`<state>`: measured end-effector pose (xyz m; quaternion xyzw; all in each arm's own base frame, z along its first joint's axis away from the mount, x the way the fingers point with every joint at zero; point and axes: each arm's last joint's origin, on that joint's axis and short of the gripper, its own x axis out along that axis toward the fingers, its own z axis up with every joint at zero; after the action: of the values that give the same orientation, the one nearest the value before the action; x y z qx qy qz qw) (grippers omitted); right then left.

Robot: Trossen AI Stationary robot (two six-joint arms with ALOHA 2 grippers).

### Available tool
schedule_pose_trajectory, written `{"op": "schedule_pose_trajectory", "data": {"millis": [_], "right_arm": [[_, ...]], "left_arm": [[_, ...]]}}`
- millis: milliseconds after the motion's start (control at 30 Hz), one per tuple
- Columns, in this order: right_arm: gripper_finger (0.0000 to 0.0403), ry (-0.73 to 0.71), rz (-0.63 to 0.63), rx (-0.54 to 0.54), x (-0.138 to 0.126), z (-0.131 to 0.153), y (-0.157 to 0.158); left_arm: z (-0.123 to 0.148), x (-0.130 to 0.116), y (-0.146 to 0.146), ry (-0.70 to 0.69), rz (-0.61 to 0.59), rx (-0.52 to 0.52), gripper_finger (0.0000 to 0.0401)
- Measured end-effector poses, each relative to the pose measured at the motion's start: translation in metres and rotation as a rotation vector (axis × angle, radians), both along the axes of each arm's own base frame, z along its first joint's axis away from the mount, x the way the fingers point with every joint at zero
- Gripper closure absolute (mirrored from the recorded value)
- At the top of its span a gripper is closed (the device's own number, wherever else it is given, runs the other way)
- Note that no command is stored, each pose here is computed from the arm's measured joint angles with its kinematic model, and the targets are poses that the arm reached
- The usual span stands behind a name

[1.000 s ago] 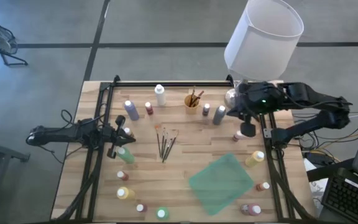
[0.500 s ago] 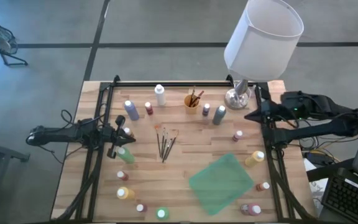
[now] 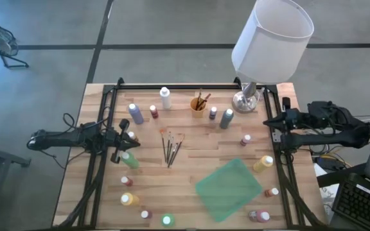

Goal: Pick & Place Paint Supplies
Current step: Put the gold paintbrush into the yellow cup

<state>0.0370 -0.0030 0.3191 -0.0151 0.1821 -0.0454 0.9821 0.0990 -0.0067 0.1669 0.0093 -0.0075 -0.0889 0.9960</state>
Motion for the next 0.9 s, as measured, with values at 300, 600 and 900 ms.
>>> {"op": "schedule_pose_trajectory", "data": {"millis": [300,600,900], "right_arm": [[0.0394,-0.107,0.19,-0.011,-0.024,-0.007,0.006],[0.0394,-0.186,0.188,-0.014,-0.041,-0.008,0.006],[0.0394,-0.184,0.187,-0.015,-0.041,-0.008,0.006]], "left_arm": [[0.0,0.0,0.0,0.0,0.0,0.0,0.0387],[0.0,0.0,0.0,0.0,0.0,0.0,0.0387],[0.0,0.0,0.0,0.0,0.0,0.0,0.0387]]}}
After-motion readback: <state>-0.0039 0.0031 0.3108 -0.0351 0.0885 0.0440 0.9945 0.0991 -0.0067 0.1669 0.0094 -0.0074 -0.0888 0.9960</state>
